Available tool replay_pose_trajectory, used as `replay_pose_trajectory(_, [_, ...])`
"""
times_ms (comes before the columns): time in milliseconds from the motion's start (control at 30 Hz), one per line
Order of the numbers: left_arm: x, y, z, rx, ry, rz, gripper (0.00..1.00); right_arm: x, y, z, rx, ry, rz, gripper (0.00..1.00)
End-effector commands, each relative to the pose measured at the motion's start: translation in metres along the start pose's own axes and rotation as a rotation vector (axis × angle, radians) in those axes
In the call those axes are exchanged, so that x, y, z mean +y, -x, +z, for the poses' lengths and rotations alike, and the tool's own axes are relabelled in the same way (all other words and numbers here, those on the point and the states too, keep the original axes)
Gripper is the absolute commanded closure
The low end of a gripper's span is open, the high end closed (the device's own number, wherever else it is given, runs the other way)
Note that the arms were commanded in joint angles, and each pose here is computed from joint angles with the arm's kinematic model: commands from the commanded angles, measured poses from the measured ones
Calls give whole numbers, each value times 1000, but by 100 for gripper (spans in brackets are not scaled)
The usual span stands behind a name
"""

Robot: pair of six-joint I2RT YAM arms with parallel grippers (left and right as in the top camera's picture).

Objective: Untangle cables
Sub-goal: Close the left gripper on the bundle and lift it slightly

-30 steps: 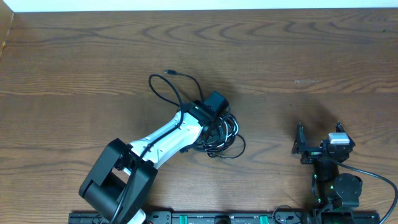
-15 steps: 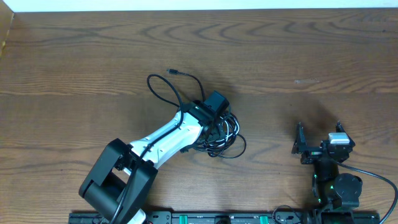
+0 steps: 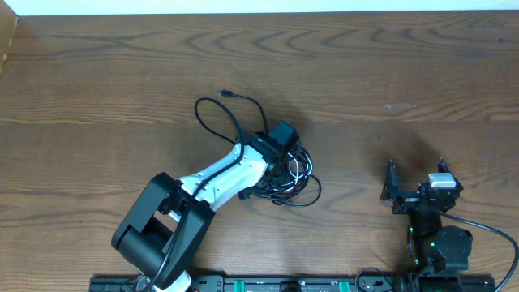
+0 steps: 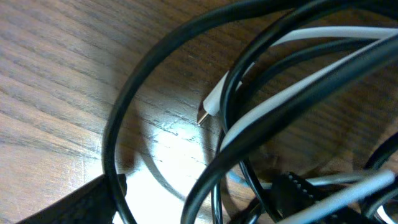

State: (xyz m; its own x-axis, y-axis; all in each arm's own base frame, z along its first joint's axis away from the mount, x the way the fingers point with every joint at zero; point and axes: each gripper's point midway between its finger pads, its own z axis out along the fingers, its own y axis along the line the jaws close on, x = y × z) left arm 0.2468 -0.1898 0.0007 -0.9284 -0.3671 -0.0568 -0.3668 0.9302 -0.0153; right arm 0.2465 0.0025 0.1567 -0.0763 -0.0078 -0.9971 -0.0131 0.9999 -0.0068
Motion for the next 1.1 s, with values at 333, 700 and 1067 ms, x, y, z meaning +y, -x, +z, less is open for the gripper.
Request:
replay_pose_trajectory(333, [4,4,4,-23,26,0,72,2,-2,0,5,5,10,1])
replay_pose_trajectory(700, [-1,7,-6,-34,4,6,93,2,-2,0,5,5,10,1])
replay_pose_trajectory(1067, [-17,28,-74,-153,-195,-31,93,2,-2,0,5,5,10,1])
